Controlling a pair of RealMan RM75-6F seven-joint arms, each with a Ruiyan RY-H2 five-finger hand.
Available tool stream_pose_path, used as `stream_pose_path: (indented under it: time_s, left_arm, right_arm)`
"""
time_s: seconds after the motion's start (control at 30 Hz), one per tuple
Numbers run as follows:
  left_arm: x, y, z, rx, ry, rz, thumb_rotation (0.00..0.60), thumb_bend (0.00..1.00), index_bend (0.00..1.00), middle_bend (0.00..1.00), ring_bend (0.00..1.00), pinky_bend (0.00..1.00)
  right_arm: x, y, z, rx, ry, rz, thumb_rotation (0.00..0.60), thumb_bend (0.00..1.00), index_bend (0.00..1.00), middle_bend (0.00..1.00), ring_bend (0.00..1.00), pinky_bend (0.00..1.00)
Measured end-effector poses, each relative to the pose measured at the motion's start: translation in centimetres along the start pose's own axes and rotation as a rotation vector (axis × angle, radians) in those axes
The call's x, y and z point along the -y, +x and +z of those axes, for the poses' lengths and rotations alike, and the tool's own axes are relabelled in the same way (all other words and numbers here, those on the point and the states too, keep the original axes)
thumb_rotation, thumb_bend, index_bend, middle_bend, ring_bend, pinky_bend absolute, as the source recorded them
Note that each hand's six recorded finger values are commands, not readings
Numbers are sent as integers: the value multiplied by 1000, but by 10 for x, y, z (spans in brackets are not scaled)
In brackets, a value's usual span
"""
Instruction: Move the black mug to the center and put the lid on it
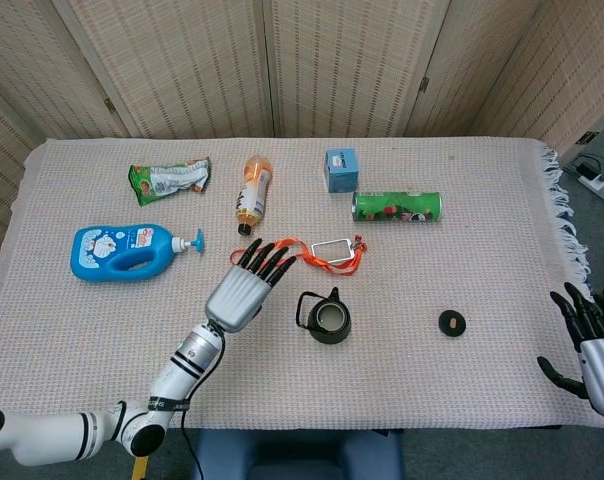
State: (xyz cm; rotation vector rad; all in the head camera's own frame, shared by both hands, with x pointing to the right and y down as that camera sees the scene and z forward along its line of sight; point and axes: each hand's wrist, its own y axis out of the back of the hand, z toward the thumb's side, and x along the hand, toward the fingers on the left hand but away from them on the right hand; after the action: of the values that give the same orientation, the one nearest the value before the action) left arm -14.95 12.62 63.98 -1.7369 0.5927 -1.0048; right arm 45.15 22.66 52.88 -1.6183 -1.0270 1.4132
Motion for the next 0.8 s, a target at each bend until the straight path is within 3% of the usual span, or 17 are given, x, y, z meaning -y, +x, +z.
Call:
stream_pose_path:
  time_s: [0.23, 0.3, 0.47, 0.8]
  left_arm:
    - [-14, -42, -77, -170, -45, 66, 600, 222, 114, 88, 89, 0]
    - [-19, -60, -102, -230, -52, 82, 600, 223, 123, 93, 97, 0]
    - [-25, -107, -147, -352, -77, 96, 600, 224, 139, 99, 99, 0]
    - [-18, -185, -177, -490, -60, 57, 600, 225, 162, 106, 100, 0]
  right_arm:
    - [3, -8, 6, -33, 19, 25, 600, 268, 17, 45, 155, 59]
    - [5, -11, 8, -40, 27, 35, 600, 269, 29, 45, 202, 115]
    - [9, -18, 12, -49, 46, 65, 600, 268, 32, 56, 383, 362]
    - [27, -38, 31, -91, 103, 163, 600, 269, 32, 70, 662, 637]
